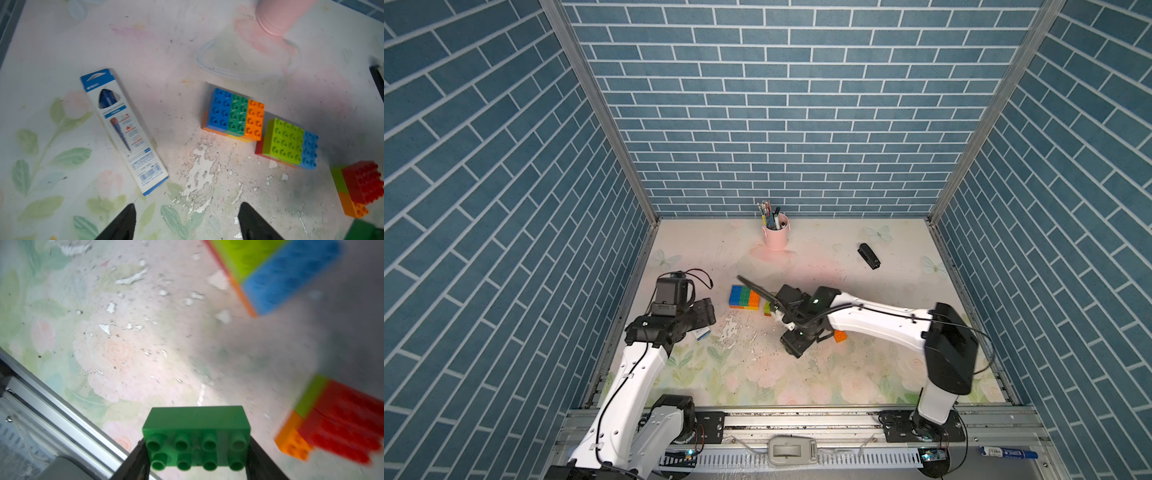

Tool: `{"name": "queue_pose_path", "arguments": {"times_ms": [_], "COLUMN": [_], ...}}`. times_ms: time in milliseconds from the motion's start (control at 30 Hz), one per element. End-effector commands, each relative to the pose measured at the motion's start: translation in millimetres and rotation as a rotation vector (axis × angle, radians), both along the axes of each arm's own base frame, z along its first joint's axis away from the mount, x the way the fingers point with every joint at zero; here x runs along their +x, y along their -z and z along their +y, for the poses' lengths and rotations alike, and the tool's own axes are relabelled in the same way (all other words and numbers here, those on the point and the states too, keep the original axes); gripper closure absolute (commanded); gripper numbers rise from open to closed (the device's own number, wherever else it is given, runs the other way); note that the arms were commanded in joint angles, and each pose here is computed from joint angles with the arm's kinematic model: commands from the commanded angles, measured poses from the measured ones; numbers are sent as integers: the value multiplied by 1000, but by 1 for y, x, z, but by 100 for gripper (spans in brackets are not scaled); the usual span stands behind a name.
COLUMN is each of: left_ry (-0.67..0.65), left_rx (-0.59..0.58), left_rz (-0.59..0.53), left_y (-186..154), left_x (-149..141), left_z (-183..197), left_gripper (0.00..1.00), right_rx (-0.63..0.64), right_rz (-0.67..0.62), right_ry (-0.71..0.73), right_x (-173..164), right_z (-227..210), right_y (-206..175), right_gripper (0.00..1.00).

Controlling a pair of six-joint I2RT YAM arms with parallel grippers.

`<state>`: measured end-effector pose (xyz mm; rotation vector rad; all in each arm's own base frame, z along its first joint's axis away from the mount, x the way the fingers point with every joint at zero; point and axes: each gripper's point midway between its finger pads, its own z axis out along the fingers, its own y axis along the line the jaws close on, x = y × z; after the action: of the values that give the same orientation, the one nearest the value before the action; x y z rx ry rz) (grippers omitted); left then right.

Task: Assemble a rectangle with lego
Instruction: Pick up the lego brick from the center of the board, then assemble the lego brick with the lego brick.

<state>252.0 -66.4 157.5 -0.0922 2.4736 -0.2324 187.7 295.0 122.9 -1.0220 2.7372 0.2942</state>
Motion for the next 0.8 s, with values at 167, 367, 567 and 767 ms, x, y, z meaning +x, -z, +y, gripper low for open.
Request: {"name": "queue_pose_path", "arguments": {"times_ms": [167,367,567,767], "left_ry": [438,638,620,588], "left_rx": [78,81,113,105], "left_rz": [-218,-178,-140,-99], "left_y": [8,39,64,72], "left_x": [-4,-21,-19,-16], "left_z": [-162,-244,-236,-217], "left_gripper": [20,20,17,12], "right_rx": [-163,-162,-138,-159], "right_rz": [86,99,114,111], "right_ry": [296,287,262,240], "right_x": [0,21,30,37], "right_z": [-126,-121,-105,-102], "right_y": [5,29,47,58], "right_gripper": [53,58,59,60]}}
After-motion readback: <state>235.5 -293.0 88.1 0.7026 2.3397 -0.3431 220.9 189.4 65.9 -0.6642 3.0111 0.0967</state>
